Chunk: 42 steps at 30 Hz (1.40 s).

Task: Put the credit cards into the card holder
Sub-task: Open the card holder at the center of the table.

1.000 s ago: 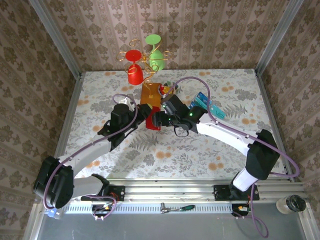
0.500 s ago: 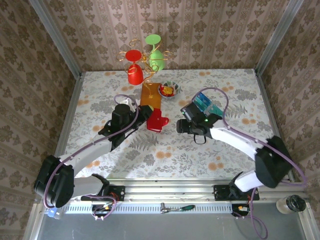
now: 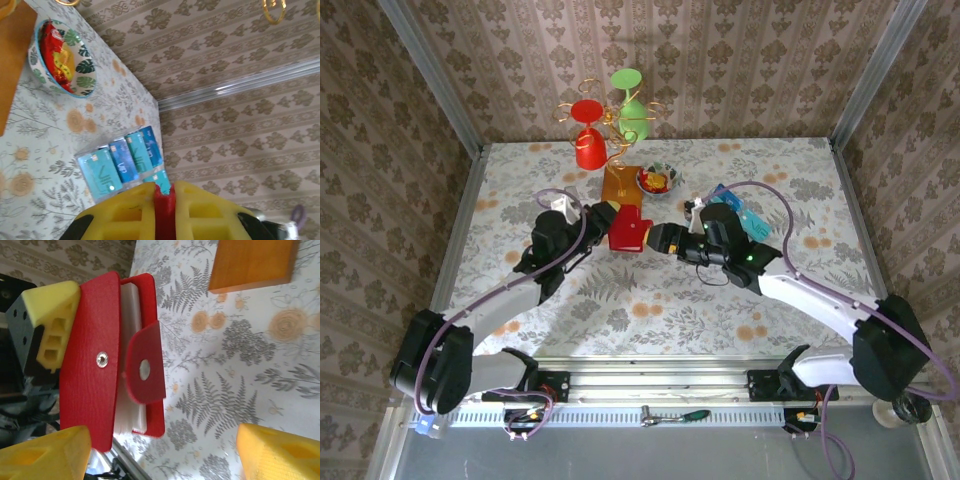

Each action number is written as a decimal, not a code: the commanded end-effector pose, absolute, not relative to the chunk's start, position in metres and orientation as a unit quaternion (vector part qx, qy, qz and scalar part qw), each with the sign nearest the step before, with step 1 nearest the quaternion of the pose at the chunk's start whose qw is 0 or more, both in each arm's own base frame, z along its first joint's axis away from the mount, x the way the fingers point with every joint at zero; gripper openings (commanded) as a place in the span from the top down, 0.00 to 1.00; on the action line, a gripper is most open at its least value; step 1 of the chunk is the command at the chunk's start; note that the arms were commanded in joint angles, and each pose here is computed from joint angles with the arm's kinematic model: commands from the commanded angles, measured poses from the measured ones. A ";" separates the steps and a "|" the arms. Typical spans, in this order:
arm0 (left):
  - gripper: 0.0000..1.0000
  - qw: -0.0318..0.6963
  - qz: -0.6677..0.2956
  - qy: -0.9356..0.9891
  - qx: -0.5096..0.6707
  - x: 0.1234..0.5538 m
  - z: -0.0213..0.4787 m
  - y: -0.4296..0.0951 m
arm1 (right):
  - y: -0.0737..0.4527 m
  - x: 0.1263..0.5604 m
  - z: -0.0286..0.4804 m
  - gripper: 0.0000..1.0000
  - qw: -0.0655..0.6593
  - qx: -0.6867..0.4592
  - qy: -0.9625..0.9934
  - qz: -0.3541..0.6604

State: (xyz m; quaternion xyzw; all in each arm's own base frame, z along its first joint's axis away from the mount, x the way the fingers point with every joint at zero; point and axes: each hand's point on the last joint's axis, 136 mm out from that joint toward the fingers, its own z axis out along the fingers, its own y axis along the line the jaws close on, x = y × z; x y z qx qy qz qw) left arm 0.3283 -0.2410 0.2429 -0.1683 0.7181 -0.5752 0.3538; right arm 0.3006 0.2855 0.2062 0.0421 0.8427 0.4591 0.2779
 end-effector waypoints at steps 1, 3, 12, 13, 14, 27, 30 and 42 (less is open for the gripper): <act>1.00 0.354 -0.623 0.676 -0.175 0.328 0.265 -0.242 | 0.301 0.316 0.244 0.23 0.298 0.042 0.801 0.518; 1.00 0.351 -0.629 0.670 -0.179 0.327 0.267 -0.242 | 0.303 0.322 0.247 0.25 0.302 0.045 0.795 0.524; 1.00 0.349 -0.654 0.642 -0.194 0.330 0.276 -0.240 | 0.299 0.339 0.237 0.45 0.300 0.069 0.781 0.544; 1.00 0.349 -0.656 0.641 -0.194 0.330 0.277 -0.241 | 0.299 0.340 0.236 0.46 0.298 0.070 0.780 0.546; 1.00 0.347 -0.658 0.640 -0.194 0.330 0.277 -0.241 | 0.300 0.340 0.235 0.48 0.296 0.070 0.780 0.547; 1.00 0.349 -0.667 0.630 -0.193 0.333 0.284 -0.244 | 0.304 0.342 0.223 0.57 0.274 0.076 0.771 0.571; 1.00 0.349 -0.668 0.629 -0.191 0.333 0.286 -0.244 | 0.303 0.342 0.223 0.59 0.271 0.079 0.766 0.578; 1.00 0.346 -0.670 0.628 -0.190 0.333 0.284 -0.248 | 0.304 0.338 0.236 0.60 0.258 0.070 0.736 0.622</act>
